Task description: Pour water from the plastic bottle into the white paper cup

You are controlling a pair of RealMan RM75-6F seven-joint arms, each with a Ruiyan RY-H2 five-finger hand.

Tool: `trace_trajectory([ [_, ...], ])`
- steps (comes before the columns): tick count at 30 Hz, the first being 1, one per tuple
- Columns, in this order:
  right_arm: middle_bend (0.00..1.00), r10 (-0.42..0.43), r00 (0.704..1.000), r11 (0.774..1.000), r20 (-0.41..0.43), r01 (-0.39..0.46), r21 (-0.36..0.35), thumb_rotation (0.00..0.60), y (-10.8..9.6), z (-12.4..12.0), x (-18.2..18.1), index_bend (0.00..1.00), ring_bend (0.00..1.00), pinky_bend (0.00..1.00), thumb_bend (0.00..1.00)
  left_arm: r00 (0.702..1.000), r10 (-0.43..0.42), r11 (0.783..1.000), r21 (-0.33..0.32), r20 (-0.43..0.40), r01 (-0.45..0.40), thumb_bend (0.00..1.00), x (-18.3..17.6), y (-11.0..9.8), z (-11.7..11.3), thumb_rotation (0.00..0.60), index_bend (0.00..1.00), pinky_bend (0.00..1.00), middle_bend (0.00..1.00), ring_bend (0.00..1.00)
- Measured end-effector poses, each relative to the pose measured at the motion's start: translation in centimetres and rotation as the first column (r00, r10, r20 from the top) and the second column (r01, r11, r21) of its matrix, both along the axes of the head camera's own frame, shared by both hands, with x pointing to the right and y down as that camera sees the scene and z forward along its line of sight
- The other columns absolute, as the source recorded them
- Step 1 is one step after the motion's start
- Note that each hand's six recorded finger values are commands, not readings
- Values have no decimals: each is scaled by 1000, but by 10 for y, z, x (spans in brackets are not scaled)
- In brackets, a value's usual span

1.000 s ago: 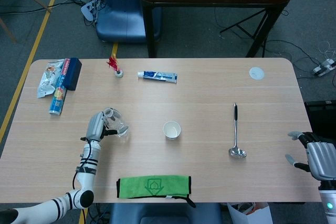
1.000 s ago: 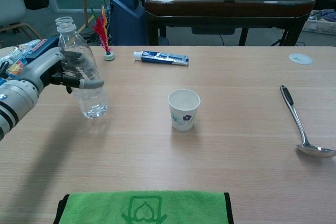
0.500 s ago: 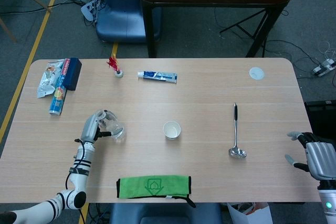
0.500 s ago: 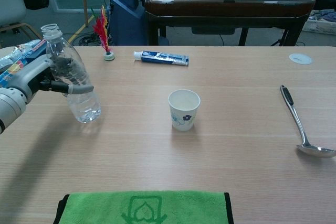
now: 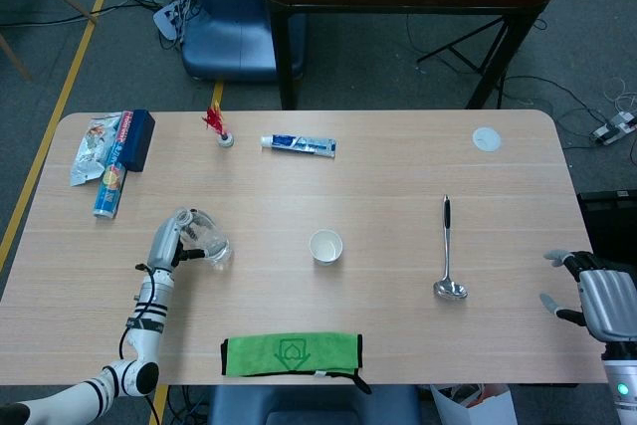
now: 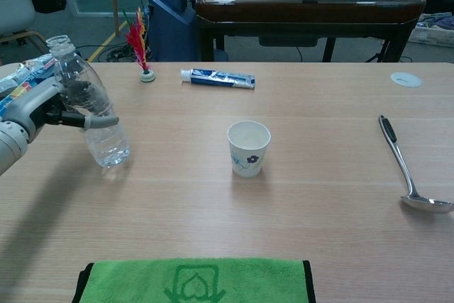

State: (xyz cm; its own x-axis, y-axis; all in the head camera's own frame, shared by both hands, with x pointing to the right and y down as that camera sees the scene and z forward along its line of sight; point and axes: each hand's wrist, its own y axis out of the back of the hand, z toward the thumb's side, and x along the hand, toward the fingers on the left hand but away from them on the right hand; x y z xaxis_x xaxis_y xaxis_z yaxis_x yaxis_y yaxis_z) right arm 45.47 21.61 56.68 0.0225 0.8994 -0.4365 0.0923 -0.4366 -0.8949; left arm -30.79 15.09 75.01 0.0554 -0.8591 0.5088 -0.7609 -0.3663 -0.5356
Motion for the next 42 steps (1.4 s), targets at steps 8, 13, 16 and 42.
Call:
trace_trajectory([
  [8, 416, -2, 1000, 1000, 1, 2, 0, 600, 0, 0, -1, 351, 324, 438, 174, 1000, 5, 1000, -16, -2, -5, 20, -4, 2, 2, 600, 475, 401, 457, 294],
  [13, 416, -2, 1000, 1000, 0, 2, 1, 600, 0, 0, -1, 351, 324, 438, 174, 1000, 17, 999, -30, -5, -17, 20, -5, 4, 3, 600, 379, 318, 366, 225],
  [16, 416, -2, 1000, 1000, 0, 2, 2, 600, 0, -1, -1, 352, 324, 438, 174, 1000, 28, 998, -48, -7, -28, 20, -5, 5, 5, 600, 333, 281, 316, 188],
  [42, 416, -3, 1000, 1000, 2, 3, 2, 600, 0, -1, -1, 351, 324, 438, 174, 999, 49, 990, -135, 20, -45, 18, -13, 13, 4, 600, 140, 167, 128, 51],
])
